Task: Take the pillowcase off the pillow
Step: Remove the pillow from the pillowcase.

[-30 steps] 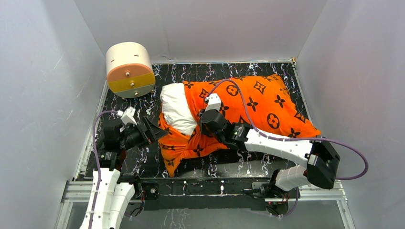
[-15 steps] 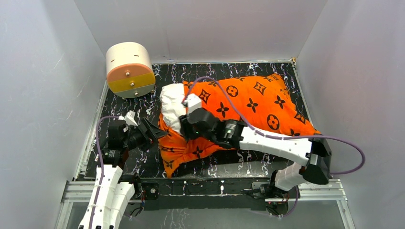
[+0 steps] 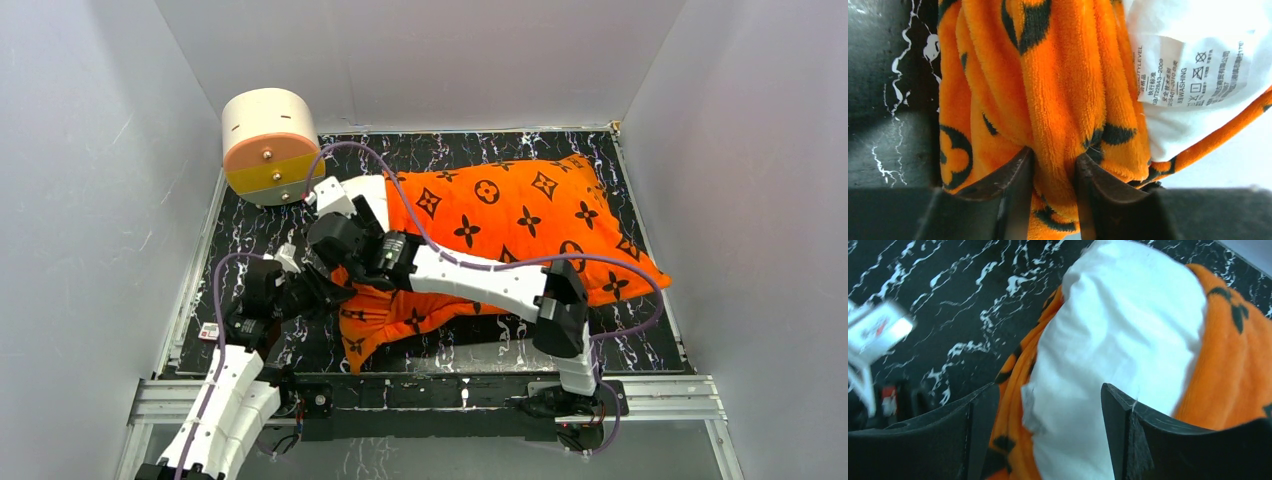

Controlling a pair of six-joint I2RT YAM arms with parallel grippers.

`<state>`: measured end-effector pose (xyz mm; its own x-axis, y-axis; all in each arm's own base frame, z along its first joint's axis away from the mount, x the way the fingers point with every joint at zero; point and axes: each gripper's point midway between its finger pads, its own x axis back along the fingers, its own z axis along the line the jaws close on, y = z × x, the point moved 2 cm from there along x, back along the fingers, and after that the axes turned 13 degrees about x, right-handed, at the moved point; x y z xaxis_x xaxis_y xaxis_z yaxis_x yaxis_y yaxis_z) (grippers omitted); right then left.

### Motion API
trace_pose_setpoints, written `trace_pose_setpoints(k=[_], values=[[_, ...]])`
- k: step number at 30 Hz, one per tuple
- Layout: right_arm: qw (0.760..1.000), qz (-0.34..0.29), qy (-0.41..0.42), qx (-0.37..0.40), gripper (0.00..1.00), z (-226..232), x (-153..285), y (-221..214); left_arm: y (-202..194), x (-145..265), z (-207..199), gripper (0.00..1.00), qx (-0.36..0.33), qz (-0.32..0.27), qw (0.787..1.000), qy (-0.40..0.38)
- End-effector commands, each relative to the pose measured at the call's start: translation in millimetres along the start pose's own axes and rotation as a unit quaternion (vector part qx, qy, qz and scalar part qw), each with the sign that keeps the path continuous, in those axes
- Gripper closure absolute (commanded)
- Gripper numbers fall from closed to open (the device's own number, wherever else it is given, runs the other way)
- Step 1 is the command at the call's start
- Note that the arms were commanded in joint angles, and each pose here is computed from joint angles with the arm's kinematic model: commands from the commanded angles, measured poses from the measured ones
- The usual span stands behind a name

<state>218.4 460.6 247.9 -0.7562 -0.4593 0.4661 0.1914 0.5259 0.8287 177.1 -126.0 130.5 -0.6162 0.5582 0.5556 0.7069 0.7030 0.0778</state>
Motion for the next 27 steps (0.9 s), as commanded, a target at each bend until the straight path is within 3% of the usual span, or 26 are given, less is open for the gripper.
trace_pose_setpoints(k=[1,6,12,14,16,19,20,24,27], values=[[0.997,-0.028,-0.067,-0.028,0.17,-41.4,-16.5,35.3,-7.0,-5.7,1.2,0.77,0.004,-0.009,1.000,-0.013],[0.997,-0.023,-0.072,-0.019,0.09,-46.8,-45.7,38.8,-18.8,-16.3,10.7,1.00,-0.005,0.013,1.000,0.009],[0.994,0.064,-0.079,0.027,0.10,-31.8,-83.2,-19.7,-22.9,-21.2,21.9,1.00,-0.005,0.005,1.000,0.024],[0.992,0.077,-0.095,0.040,0.15,-33.6,-88.8,-31.5,-23.5,-22.1,25.7,1.00,-0.003,0.003,1.000,0.027],[0.987,0.079,-0.131,0.052,0.28,-44.3,-90.8,-32.9,-24.4,-22.9,29.0,1.00,-0.002,0.004,0.999,0.032],[0.981,0.060,-0.177,0.055,0.78,-66.6,-87.2,-15.1,-24.9,-23.8,32.4,1.00,-0.003,0.004,0.999,0.038],[0.979,0.049,-0.188,0.054,0.86,-75.0,-84.6,-5.0,-24.5,-24.0,33.8,1.00,-0.002,0.002,0.999,0.041],[0.974,-0.002,-0.220,0.059,1.00,-117.5,-70.3,44.0,-25.6,-24.6,42.9,1.00,0.000,0.003,0.998,0.057],[0.971,-0.045,-0.232,0.031,1.00,-155.8,-55.2,82.0,-24.6,-21.7,52.0,1.00,-0.002,-0.005,0.997,0.080]])
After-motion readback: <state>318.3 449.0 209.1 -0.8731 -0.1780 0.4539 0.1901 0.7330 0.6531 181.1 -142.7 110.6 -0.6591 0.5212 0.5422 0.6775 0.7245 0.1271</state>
